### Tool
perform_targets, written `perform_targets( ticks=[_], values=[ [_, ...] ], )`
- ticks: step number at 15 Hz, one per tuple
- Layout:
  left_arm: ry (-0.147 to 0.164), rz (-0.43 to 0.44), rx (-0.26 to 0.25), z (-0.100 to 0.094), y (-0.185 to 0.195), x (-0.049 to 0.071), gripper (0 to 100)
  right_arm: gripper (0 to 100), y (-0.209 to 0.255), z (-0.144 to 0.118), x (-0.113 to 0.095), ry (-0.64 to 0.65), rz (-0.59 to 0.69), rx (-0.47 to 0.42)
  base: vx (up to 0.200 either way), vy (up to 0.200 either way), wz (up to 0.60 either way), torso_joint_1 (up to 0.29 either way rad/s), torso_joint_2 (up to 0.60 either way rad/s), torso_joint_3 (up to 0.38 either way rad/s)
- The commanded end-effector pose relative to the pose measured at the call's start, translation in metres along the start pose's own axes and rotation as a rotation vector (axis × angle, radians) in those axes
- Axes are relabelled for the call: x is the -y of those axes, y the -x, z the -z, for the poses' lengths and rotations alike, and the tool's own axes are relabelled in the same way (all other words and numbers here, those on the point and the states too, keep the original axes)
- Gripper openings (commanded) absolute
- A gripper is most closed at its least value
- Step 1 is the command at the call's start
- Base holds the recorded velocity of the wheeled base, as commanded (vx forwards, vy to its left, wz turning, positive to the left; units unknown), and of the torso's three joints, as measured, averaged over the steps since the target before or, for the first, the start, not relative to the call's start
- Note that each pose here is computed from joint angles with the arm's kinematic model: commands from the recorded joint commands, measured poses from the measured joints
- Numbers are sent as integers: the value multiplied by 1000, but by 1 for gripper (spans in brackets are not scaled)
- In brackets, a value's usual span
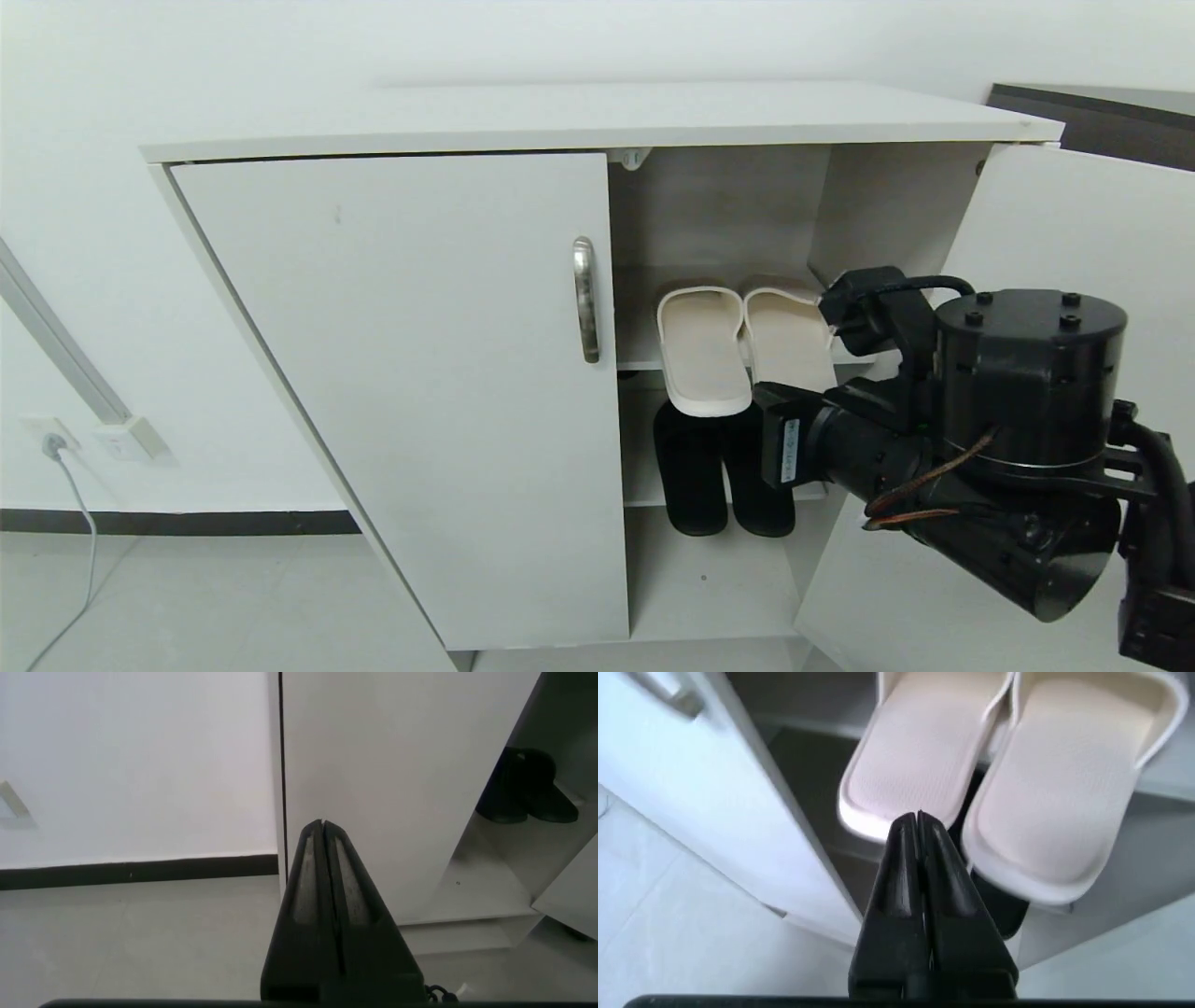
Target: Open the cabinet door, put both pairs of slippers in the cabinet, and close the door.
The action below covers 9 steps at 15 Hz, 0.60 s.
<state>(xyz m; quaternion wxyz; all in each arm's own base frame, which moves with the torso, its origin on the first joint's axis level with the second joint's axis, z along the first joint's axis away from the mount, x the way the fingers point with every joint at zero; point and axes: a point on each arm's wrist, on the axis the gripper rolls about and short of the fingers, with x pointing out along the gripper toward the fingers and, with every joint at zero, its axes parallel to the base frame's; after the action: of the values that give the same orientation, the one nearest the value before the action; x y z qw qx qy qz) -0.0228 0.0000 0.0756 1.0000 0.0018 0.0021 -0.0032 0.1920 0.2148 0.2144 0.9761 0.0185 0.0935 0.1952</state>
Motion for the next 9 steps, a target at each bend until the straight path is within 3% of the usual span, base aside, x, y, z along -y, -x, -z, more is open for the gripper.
perform_targets(
  ticks=[1, 8, 9],
  values=[
    [-1, 0, 0, 0, 0, 0, 0, 0, 5, 8, 3, 11, -3, -21, 0, 0, 0, 0, 0, 0],
    [-1, 0, 0, 0, 0, 0, 0, 0, 5, 13, 1, 22, -6, -40, 0, 0, 0, 0, 0, 0],
    [-3, 0, 0, 0, 0, 0, 0, 0, 5, 13, 2, 21, -5, -39, -200, 0, 0, 2, 17, -2]
  ],
)
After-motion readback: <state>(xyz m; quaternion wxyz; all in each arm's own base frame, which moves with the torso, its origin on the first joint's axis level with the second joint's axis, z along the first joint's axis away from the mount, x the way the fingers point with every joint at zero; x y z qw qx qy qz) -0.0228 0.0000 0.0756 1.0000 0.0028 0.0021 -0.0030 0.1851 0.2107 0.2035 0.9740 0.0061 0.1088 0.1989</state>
